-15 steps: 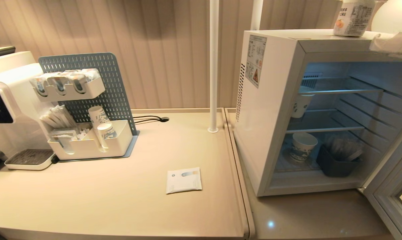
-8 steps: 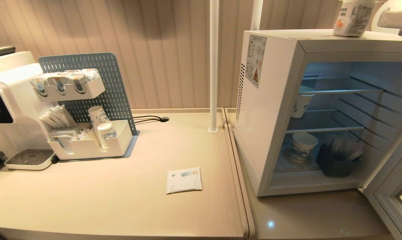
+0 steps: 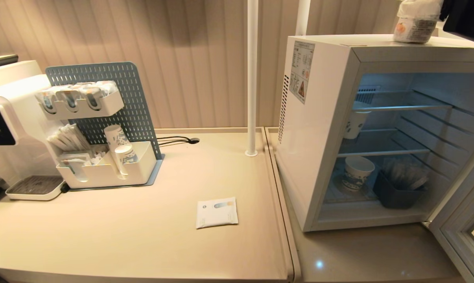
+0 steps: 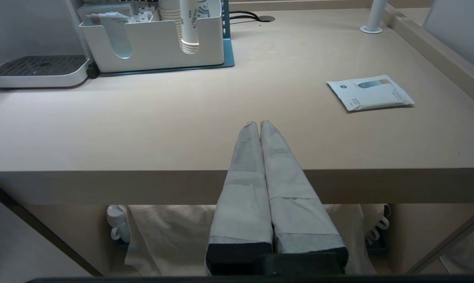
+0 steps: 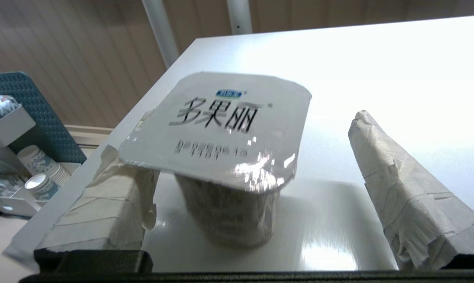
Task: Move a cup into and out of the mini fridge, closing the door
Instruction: Put the yoghurt in the freezer
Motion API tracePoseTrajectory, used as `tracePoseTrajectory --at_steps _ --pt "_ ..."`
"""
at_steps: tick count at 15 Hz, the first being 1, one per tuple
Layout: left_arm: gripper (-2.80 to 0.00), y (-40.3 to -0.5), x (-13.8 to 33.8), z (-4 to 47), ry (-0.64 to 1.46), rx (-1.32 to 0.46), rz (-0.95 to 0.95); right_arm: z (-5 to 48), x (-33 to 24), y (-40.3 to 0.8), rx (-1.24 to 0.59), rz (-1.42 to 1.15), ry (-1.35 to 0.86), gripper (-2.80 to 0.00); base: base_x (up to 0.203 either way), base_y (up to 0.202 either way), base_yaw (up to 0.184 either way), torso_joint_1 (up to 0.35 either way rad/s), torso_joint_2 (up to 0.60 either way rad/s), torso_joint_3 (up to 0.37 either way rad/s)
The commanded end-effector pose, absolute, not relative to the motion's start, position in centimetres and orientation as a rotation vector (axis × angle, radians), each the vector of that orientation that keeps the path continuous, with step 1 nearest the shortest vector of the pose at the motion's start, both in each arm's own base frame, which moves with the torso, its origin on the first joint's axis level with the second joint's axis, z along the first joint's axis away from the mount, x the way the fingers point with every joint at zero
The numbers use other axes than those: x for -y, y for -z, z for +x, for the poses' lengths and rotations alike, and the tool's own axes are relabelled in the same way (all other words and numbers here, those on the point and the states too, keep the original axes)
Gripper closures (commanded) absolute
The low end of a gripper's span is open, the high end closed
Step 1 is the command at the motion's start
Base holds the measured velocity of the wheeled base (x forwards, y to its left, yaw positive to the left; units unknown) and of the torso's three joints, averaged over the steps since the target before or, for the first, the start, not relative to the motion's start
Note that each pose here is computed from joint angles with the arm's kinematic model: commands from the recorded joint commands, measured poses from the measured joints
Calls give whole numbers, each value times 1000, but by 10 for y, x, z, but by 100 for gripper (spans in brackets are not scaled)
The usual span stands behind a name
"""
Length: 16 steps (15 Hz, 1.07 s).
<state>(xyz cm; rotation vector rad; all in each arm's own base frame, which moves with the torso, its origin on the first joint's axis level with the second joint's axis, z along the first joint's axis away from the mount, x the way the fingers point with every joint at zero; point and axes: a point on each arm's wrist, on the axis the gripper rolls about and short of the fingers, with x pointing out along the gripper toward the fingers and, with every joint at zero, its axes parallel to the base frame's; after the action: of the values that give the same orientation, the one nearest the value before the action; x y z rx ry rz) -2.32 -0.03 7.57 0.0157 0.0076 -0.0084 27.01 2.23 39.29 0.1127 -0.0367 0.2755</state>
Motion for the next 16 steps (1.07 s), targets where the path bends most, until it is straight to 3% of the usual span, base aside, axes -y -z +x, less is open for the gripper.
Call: tracePoseTrajectory --at_steps 1,7,8,16 --pt "0 -76 0 -23 8 -8 15 303 -24 -385 11 116 -268 -280 0 0 0 0 0 0" --pt "0 -75 0 -23 6 -11 15 325 -26 -379 -6 114 -250 -280 0 0 0 0 0 0" --pt "0 -75 0 -23 5 -8 15 325 -26 -378 -12 111 -248 0 0 0 0 0 0 0" --pt "0 -76 0 -23 5 -9 15 265 -24 -405 20 117 -264 0 0 0 0 0 0 0"
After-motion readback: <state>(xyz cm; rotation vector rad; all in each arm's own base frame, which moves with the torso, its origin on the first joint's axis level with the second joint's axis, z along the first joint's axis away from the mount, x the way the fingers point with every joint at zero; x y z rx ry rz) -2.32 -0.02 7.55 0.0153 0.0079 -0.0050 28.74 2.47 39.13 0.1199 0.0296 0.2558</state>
